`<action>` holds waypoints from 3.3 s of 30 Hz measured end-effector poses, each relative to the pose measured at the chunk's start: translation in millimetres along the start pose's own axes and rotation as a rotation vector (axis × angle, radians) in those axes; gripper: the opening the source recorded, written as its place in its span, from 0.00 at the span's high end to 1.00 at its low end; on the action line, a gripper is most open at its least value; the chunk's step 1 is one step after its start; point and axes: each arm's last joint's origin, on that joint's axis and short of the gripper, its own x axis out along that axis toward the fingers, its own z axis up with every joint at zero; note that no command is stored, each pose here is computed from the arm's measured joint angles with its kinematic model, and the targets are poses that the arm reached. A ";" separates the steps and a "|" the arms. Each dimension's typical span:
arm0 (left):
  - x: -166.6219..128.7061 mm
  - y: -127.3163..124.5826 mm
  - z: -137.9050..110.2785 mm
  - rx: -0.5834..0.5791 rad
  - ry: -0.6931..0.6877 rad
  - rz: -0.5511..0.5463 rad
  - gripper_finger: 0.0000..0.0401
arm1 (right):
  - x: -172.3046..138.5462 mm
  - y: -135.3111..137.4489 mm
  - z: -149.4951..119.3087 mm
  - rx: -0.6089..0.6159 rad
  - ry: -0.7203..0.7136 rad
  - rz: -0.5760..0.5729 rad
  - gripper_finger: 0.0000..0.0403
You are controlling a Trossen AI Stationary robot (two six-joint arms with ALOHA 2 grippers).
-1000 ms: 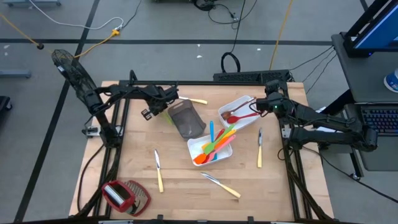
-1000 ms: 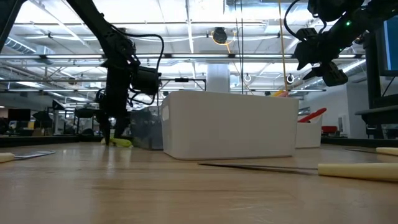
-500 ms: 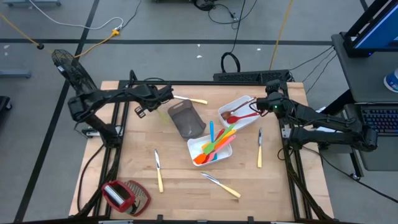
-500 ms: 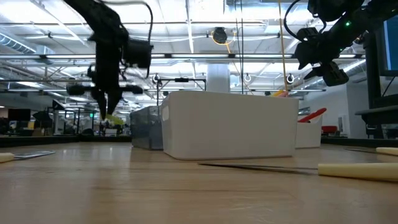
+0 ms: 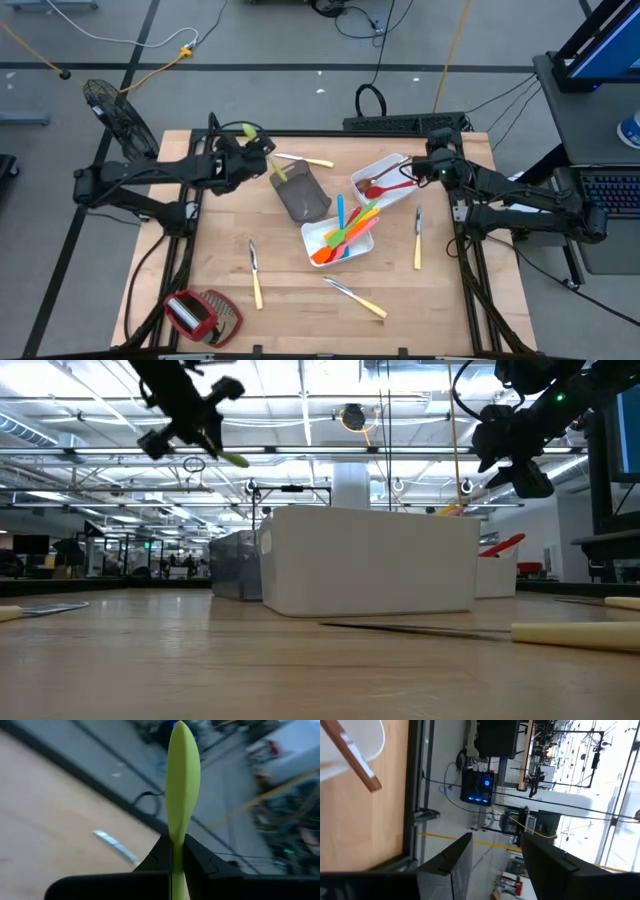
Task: Pick & Place Kitchen Items
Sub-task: Put the green spoon into the top white bin
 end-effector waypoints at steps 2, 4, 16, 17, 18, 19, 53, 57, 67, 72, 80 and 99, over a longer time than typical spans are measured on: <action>-8.8 -6.9 -0.4 0.030 -0.008 -0.073 0.97 | 0.1 0.2 0.5 0.032 -0.016 0.007 0.60; -15.1 -17.9 -3.0 0.047 -0.011 -0.163 0.97 | 0.3 0.8 1.5 0.070 -0.043 0.021 0.60; -46.9 -64.9 -18.8 0.197 0.007 -0.617 0.98 | -0.1 10.7 20.2 0.621 -0.447 0.427 0.60; -48.5 -64.3 -21.8 0.214 0.012 -0.626 0.98 | -1.2 11.5 22.2 0.703 -0.485 0.505 0.60; -50.6 -64.8 -23.8 0.222 0.019 -0.642 0.98 | -2.4 12.4 24.0 0.780 -0.517 0.587 0.60; -52.4 -65.3 -25.9 0.224 0.030 -0.659 0.98 | -3.9 12.9 25.5 0.853 -0.548 0.672 0.60; -33.2 -108.8 -100.7 0.185 0.170 -1.018 0.98 | -41.7 -24.6 82.0 1.589 -1.082 1.456 0.30; -35.5 -111.8 -106.1 0.189 0.183 -1.025 0.98 | -41.4 -23.6 86.8 1.634 -1.081 1.408 0.27; -37.7 -109.0 -113.1 0.168 0.208 -1.010 0.98 | -41.6 -20.0 95.8 1.648 -1.086 1.441 0.27; -33.9 -106.9 -119.5 0.166 0.221 -0.999 0.98 | -42.3 -16.5 103.2 1.647 -1.097 1.472 0.27; -28.1 -106.4 -121.4 0.150 0.224 -0.987 0.98 | -39.2 -12.9 111.3 1.655 -1.113 1.477 0.27; -12.4 -108.4 -114.2 0.180 0.213 -0.983 0.98 | -20.3 -27.6 126.5 1.674 -1.062 1.433 0.52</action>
